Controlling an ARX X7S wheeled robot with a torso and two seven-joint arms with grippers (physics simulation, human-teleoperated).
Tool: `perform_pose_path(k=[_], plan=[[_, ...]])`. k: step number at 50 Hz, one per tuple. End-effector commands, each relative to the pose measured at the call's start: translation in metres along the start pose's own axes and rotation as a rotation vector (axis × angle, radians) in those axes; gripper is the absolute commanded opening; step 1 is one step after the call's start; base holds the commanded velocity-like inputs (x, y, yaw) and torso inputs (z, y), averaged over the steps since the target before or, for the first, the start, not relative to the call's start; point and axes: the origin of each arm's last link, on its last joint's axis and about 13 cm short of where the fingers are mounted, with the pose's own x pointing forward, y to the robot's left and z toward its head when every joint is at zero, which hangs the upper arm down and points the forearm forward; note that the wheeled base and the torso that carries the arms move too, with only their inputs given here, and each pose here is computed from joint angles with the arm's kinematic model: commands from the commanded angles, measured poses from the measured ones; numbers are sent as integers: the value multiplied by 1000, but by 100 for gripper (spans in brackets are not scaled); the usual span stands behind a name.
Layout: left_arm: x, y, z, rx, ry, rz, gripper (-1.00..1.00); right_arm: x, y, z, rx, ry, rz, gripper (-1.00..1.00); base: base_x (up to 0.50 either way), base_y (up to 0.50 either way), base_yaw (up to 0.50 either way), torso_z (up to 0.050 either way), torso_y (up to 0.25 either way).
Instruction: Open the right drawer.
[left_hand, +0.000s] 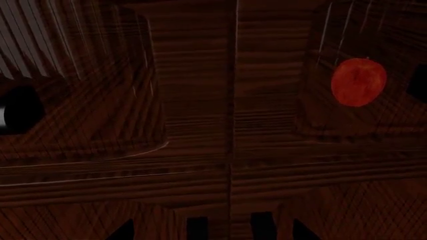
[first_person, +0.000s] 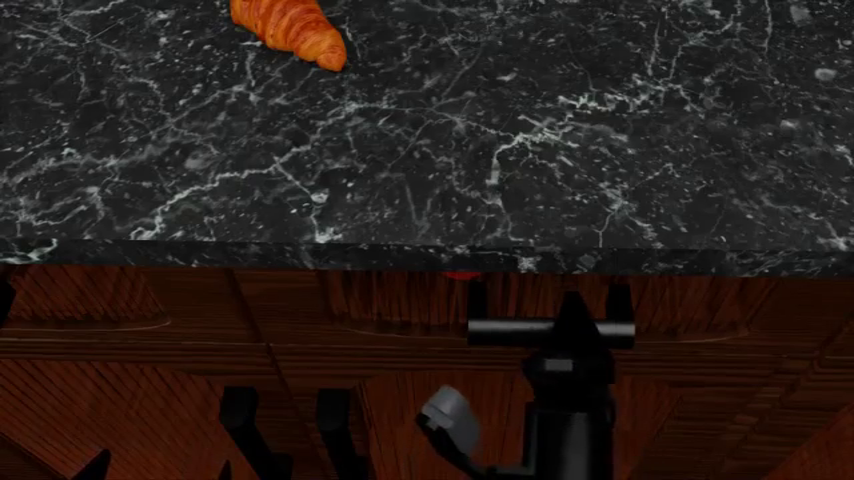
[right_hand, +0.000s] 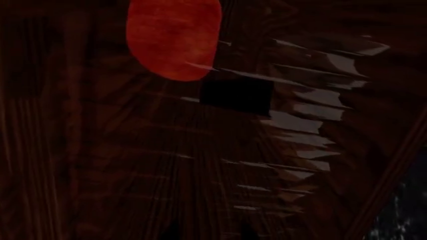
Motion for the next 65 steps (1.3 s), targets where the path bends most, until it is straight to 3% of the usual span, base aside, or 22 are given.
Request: perform_pose_path(k=[1, 32, 50, 65], plan=[[-1, 0, 1, 0, -1, -1, 100, 4, -1, -2, -22, -18, -24, -100, 10, -3, 0, 0, 0], [0, 0, 0, 0, 0, -2, 100, -20, -5, -12, -66, -36, -41, -100, 0, 0, 0, 0, 0], [0, 0, 0, 1, 0, 2, 100, -37, -26, -23, -86, -50, -41, -100, 0, 0, 0, 0, 0], [-1, 0, 1, 3, -4, 7, 100, -59, -19, -32, -93, -33, -24, -100, 0, 0, -1, 0, 1]])
